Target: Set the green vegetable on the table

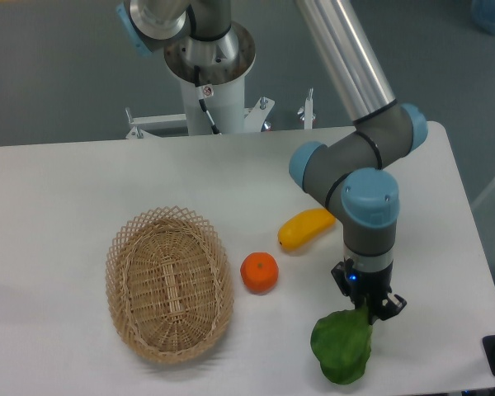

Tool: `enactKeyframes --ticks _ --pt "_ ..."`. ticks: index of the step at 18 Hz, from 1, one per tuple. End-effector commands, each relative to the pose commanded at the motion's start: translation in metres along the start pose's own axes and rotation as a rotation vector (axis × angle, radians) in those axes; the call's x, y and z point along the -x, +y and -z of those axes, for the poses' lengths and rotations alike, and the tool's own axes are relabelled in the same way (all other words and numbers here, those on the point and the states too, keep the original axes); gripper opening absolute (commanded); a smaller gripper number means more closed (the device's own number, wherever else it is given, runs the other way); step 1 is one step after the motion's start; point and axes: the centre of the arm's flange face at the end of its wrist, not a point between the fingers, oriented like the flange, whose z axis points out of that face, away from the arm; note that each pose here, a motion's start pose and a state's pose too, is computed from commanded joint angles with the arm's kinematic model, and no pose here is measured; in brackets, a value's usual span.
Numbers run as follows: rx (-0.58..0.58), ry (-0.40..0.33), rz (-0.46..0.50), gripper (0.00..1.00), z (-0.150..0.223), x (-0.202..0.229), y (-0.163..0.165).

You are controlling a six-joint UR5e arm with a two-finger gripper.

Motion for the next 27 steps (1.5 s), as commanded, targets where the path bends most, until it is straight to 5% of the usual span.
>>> enactKeyframes --ticks 5,6,7,8,18,22,27 --pt "0.002 0.007 -0.001 0.4 -0.002 -0.003 0.001" --pt "0.001 0.008 -0.003 0.5 -0.002 -0.003 0.0" --pt "0.003 0.007 -0.003 0.81 -0.003 -0.003 0.0" --pt "0.007 0.008 0.008 1.0 -0.004 -0.004 -0.002" --pt "-0.008 -0.04 0.061 1.0 0.022 0.007 -0.013" --pt "-0.035 -0.166 0.077 1.0 0.079 0.054 -0.024" --pt "-0.021 -0.194 0.123 1.0 0.164 0.068 -0.032"
